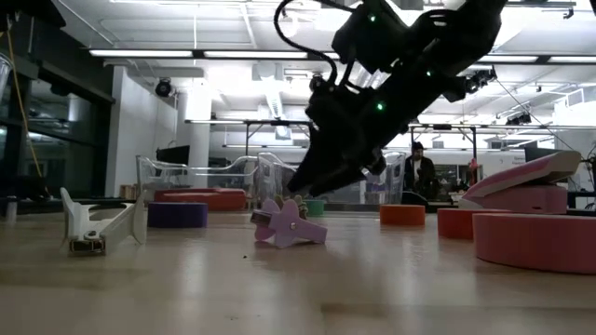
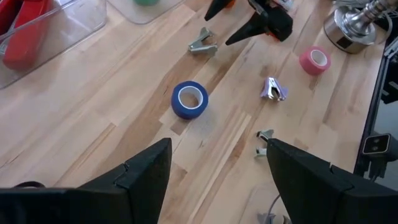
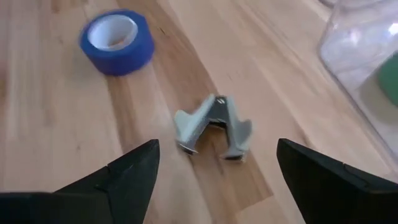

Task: Pick and place Stapler, Stapler remover, tape
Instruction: Put the top gray stapler remover into the bottom transparent bin

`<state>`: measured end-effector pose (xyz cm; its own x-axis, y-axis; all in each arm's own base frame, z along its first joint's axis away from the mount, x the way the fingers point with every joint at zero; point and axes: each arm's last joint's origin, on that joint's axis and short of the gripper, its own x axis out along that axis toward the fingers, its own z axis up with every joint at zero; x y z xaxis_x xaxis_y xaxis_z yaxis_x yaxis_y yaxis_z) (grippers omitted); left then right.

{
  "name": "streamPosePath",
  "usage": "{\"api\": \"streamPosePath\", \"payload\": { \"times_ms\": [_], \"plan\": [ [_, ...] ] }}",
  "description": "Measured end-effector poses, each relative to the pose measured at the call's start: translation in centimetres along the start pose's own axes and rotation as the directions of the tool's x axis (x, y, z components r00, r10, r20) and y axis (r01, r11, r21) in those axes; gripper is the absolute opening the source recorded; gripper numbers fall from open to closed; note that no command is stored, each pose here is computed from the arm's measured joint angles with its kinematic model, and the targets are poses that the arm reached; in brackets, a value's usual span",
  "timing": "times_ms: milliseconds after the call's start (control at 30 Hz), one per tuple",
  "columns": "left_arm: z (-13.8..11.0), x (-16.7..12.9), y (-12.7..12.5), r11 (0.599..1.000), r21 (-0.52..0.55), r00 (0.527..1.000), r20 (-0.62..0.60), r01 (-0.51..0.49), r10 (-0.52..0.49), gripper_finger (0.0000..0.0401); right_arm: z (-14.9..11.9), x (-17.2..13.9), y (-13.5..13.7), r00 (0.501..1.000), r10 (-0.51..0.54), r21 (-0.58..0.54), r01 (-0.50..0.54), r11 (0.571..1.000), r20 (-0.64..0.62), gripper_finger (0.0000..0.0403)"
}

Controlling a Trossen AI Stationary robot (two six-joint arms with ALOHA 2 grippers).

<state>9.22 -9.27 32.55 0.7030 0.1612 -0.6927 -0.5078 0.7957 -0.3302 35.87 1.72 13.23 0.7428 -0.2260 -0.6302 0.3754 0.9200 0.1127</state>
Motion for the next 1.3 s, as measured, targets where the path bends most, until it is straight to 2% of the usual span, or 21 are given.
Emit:
{"api": "streamPosePath", "payload": {
  "times_ms": [233,533,700,900,1067,1300],
  "plan": [
    [0.0,0.0,0.0,1.0,-0.001,1.0,-0.011,0.002,-0.002,0.0259,-0.4,0.6,-0.1,0.998,-0.06,-0.01,0.061,0.998,0.014,0.0317],
    [0.1,-0.2,0.2,1.0,-0.012,0.999,-0.029,0.013,-0.013,0.0259,-1.4,1.9,-0.1,1.0,-0.028,0.003,0.028,1.0,0.014,0.0317],
    [0.2,-0.3,0.4,1.0,-0.021,0.999,-0.033,0.022,-0.023,0.0259,-0.9,2.0,0.2,0.998,-0.005,0.0,0.005,1.0,0.06,0.0317],
    [0.3,-0.5,0.6,0.999,-0.025,0.999,-0.03,0.028,-0.028,0.0259,-0.9,2.1,0.0,0.995,-0.055,-0.028,0.058,0.998,0.081,0.0317],
    [0.3,-0.5,0.7,0.999,-0.029,0.999,-0.03,0.031,-0.032,0.0259,-1.6,3.0,0.1,0.995,-0.042,-0.023,0.045,0.999,0.088,0.0317],
    [0.3,-0.5,0.7,0.999,-0.03,0.999,-0.03,0.032,-0.033,0.0259,-2.1,3.5,0.1,0.993,-0.061,0.026,0.059,0.998,0.1,0.0317]
  ]
}}
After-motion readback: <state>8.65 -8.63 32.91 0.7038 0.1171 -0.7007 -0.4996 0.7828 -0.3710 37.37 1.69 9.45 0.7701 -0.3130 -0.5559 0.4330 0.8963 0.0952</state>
